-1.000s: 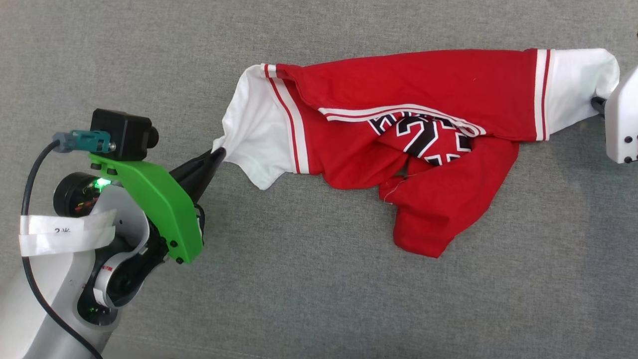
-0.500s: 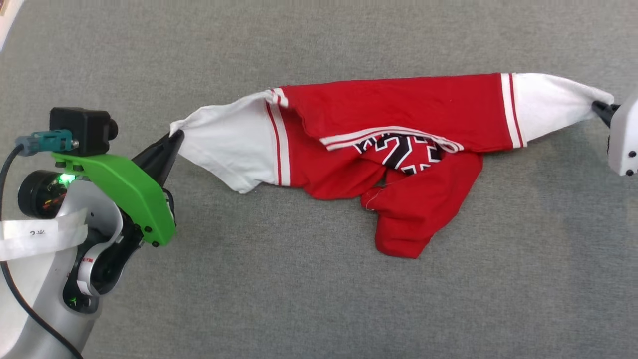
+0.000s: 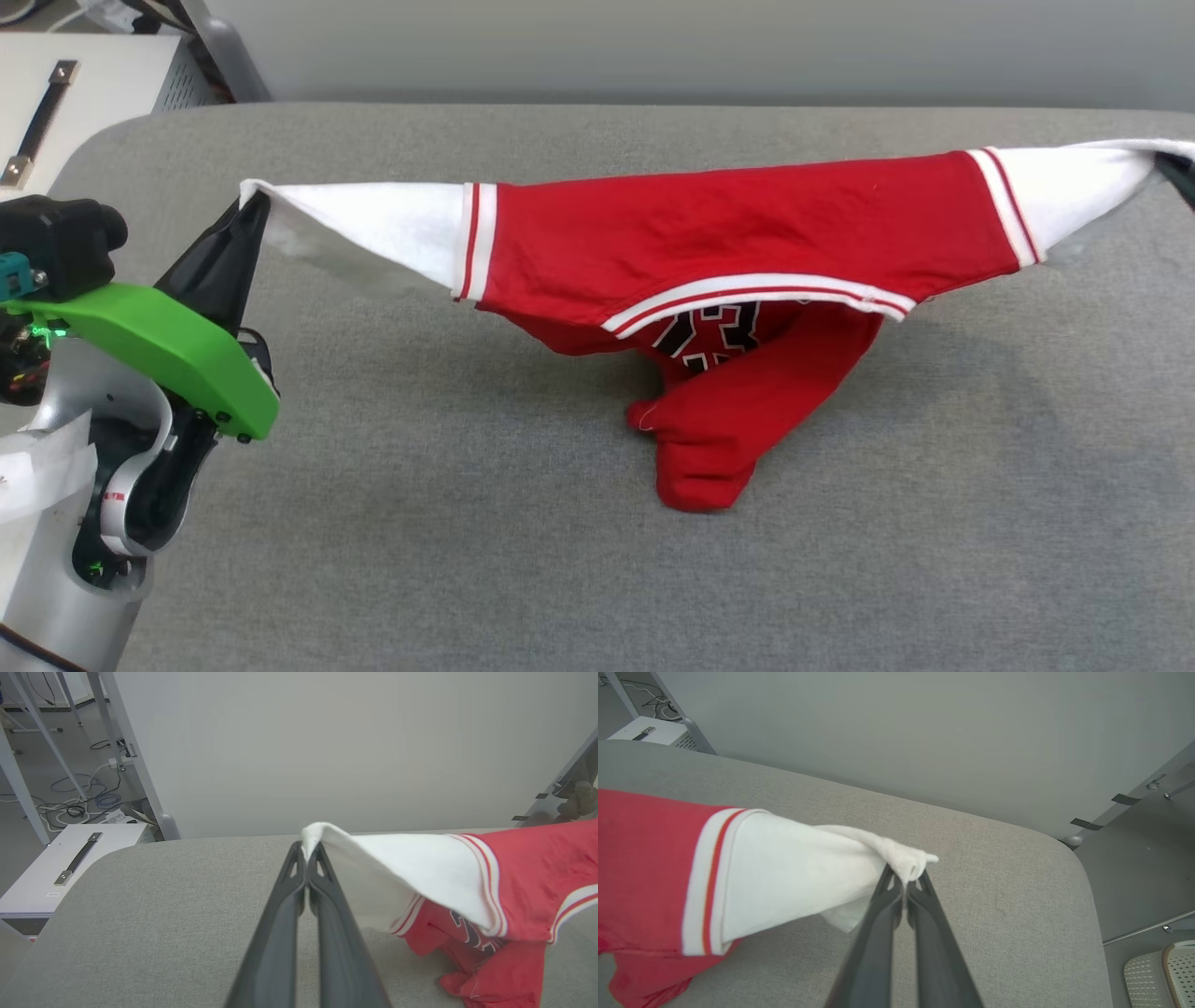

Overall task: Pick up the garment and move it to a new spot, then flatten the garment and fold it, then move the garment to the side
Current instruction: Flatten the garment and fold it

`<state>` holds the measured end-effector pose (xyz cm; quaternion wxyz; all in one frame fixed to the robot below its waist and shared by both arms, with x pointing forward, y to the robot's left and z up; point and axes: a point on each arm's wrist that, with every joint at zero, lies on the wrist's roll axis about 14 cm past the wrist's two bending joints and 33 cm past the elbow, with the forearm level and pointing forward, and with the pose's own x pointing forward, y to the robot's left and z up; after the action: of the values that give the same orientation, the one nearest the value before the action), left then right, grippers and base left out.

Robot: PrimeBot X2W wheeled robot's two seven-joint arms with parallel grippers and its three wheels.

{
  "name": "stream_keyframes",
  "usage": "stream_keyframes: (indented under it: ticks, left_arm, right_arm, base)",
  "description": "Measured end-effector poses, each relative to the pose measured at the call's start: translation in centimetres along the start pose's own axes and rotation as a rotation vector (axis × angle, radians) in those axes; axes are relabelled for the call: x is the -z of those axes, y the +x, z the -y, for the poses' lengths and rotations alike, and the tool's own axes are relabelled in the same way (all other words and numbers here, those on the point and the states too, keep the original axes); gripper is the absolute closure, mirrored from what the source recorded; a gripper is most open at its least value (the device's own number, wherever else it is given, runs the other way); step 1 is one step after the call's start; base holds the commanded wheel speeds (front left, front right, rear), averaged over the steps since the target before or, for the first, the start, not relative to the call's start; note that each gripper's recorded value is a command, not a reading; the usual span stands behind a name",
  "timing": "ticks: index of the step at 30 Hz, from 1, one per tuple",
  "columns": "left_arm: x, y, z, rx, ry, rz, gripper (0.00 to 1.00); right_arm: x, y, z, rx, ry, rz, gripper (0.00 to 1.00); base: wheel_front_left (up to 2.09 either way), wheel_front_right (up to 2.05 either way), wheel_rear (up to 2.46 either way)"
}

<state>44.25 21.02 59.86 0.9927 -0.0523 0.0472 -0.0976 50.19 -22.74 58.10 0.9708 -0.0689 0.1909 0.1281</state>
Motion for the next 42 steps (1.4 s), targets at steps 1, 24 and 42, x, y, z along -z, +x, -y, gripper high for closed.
stream_keyframes:
  ticks: [1,24,42]
  left_arm:
    - [-0.7,-0.2,0.5,0.013,0.004,0.022,1.0]
    - [-13.8,-3.0,4.3,0.093,0.109,0.398,1.0]
    - [-19.9,4.5,2.3,0.103,0.234,0.456,1.0]
  right_arm:
    - [-0.7,-0.8,0.4,0.013,-0.007,0.025,1.0]
    - [-11.9,-11.7,2.4,0.123,-0.061,0.454,1.0]
    - [-18.3,-5.7,5.1,0.176,-0.103,0.585,1.0]
  base:
    - [0.0,0.0,0.0]
    - [0.0,0.0,0.0]
    - [0.0,0.0,0.0]
